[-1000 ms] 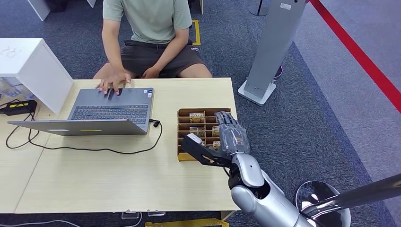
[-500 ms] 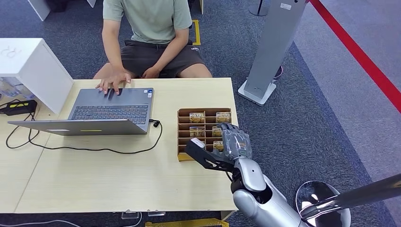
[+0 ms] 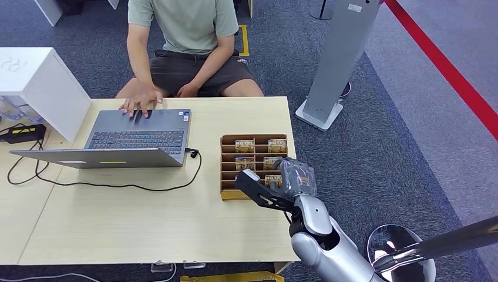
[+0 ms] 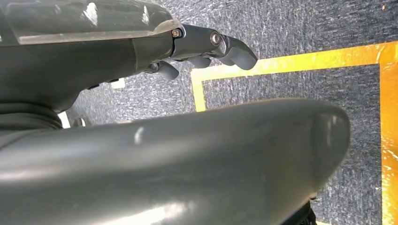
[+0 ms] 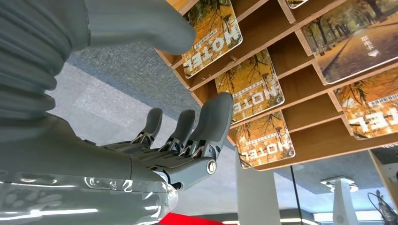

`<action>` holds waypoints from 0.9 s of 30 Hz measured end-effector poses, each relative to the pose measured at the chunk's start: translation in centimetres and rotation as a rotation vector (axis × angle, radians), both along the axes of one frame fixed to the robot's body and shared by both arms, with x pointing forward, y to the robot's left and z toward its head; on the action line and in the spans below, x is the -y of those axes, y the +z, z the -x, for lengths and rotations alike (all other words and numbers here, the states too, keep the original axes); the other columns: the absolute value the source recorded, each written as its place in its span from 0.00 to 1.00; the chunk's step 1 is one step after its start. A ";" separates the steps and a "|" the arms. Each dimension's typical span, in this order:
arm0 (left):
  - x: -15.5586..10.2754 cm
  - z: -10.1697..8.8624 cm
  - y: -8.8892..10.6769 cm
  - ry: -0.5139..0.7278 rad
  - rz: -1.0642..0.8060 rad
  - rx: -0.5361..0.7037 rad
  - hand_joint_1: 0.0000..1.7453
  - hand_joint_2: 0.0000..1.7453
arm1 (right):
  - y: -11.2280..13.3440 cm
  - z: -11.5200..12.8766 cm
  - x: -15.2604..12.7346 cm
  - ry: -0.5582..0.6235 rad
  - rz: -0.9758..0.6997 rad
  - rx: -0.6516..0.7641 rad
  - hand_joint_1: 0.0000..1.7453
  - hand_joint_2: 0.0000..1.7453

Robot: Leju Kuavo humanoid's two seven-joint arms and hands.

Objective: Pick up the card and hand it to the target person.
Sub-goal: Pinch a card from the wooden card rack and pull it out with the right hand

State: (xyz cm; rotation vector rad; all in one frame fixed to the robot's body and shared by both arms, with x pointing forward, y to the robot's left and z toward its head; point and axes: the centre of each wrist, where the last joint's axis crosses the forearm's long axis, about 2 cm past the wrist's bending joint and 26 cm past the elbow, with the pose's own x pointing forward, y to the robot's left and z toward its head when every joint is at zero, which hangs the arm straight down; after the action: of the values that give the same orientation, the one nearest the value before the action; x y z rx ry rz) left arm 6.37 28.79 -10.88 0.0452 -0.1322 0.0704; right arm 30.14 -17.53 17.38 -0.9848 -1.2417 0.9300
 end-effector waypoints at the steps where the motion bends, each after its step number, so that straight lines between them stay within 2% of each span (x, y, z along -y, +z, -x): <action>1: 0.0 0.0 0.0 -0.002 0.000 0.000 0.00 0.00 | -0.1 0.0 0.0 -0.001 0.001 -0.002 0.43 1.00; 5: 0.0 0.0 0.0 -0.008 0.001 0.000 0.00 0.00 | -0.3 -0.1 0.1 -0.007 0.005 -0.011 0.42 1.00; 17: 0.0 0.0 0.0 -0.013 0.001 -0.002 0.00 0.00 | -0.7 -0.1 0.0 -0.008 0.013 -0.030 0.45 1.00; 24: 0.0 0.0 0.0 -0.009 0.003 -0.005 0.00 0.00 | -0.9 0.0 0.1 -0.009 0.014 -0.036 0.52 1.00; 27: 0.0 0.0 0.0 -0.008 0.003 -0.005 0.00 0.00 | -0.9 0.0 0.1 -0.009 0.016 -0.037 0.51 1.00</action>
State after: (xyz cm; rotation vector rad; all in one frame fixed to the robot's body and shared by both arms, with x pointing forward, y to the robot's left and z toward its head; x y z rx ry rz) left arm 6.36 28.77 -10.88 0.0417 -0.1276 0.0628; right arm 30.13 -17.60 16.44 -0.9813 -1.1991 0.9485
